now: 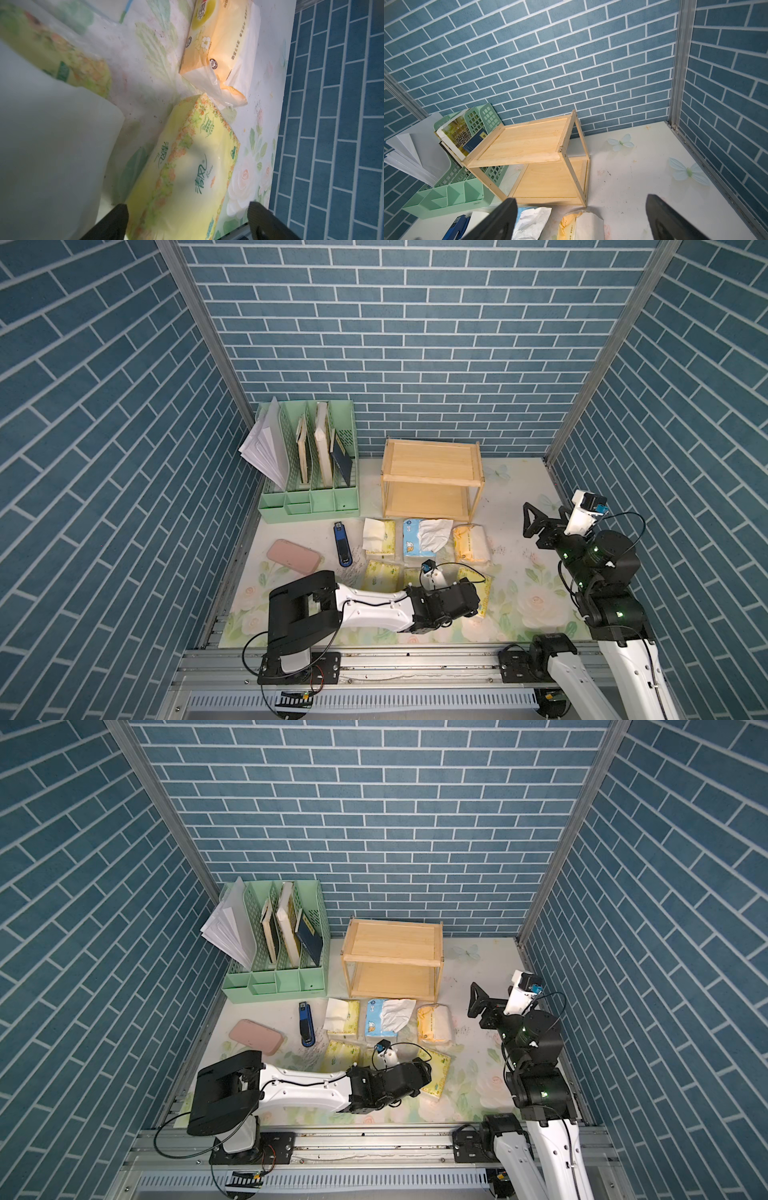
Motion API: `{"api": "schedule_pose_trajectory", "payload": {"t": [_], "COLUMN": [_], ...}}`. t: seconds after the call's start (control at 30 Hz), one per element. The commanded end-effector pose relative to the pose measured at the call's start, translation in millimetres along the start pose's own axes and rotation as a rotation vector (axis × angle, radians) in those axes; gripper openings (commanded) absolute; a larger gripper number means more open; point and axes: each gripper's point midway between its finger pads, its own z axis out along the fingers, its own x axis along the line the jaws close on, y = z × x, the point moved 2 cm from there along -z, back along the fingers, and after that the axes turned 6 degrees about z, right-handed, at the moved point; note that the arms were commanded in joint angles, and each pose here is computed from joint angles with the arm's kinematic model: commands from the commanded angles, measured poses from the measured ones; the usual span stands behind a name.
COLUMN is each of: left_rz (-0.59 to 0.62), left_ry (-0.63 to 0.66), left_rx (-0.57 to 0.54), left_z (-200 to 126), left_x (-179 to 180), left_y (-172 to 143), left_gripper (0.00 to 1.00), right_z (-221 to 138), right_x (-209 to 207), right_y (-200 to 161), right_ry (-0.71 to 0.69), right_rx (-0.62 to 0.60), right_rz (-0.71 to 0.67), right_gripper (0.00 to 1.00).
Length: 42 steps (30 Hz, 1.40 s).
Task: Remove the tissue boxes from the shelf
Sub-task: Place the box of tissues at the center of the board, then reset both arms
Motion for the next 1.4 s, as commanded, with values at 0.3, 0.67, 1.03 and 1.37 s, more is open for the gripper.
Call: {"api": "schedule_pose_trajectory", "payload": {"t": [0.3, 0.67, 1.03, 1.37], "left_rz": [0.082, 0.120, 0.174, 0.214], "left_ry": [-0.076, -0.037, 0.058, 0.298], "left_rx": [0.136, -0.038, -0.493, -0.916], "left_z": [19, -18, -126, -245], "left_x": [-28, -26, -8, 60], "left_y": [-25, 19, 177, 309], "left_gripper": [0.95, 0.96, 1.00, 1.00], "right_z": [-1, 5, 30, 56], "right_x": [-1, -3, -20, -63], "right_y": [-1, 8, 17, -34], "right_ry": [-0.001, -0.032, -0.135, -0.237], "right_rx": [0.005, -0.002, -0.023, -0.094], "right_rz": [-0.014, -0.069, -0.183, -0.196], "right_gripper": [1.00, 1.00, 1.00, 1.00]}}
